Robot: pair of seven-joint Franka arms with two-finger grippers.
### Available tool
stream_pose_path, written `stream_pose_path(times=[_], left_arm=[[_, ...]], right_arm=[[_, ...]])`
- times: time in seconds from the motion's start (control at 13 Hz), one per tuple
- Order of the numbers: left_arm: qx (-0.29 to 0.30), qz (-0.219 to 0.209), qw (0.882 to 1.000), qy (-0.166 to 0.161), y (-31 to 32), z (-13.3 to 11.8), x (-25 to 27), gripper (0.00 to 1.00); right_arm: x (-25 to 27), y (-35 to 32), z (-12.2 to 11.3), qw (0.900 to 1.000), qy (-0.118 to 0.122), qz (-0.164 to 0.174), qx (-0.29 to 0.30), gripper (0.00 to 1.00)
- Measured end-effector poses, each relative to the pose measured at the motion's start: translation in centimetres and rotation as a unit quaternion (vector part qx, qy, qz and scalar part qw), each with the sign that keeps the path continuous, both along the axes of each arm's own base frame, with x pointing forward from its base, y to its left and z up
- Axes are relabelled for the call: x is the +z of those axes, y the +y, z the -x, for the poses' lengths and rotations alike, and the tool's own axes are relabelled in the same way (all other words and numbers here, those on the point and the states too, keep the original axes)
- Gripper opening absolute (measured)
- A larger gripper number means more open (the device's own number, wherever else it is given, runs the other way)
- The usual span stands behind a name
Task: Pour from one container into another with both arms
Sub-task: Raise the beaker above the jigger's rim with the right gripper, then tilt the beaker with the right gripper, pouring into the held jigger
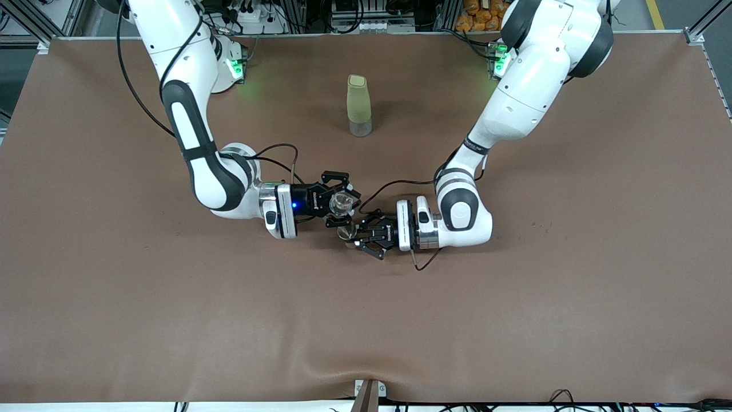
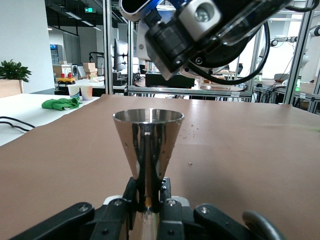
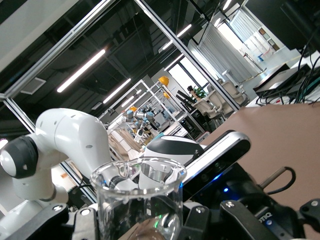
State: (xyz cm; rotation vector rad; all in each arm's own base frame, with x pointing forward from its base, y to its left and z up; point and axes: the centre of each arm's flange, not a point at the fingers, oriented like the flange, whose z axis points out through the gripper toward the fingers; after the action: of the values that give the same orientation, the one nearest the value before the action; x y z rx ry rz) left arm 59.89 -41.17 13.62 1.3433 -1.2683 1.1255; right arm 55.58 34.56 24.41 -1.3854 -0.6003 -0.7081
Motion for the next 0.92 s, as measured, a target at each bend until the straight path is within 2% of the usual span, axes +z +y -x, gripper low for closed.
stream_pose_path(times=[0.23,0.38,0.92], left_arm=[[0.0,0.0,1.0,0.0,0.01,-0.01,0.0,0.21],[0.0,0.0,1.0,0.0,0.01,-0.01,0.0,0.21],[0.001,0.0,1.0,0.0,0.06,-0.04,-0.01,0.21]], right_arm=[[0.0,0.06,0.17,0.999,0.048,-0.006,0.009,0.15],[-0.01,0.06,0.21,0.996,0.088,-0.008,0.014,0.15],[0.05,0.07,0.19,0.984,0.176,-0.011,0.024,0.15]])
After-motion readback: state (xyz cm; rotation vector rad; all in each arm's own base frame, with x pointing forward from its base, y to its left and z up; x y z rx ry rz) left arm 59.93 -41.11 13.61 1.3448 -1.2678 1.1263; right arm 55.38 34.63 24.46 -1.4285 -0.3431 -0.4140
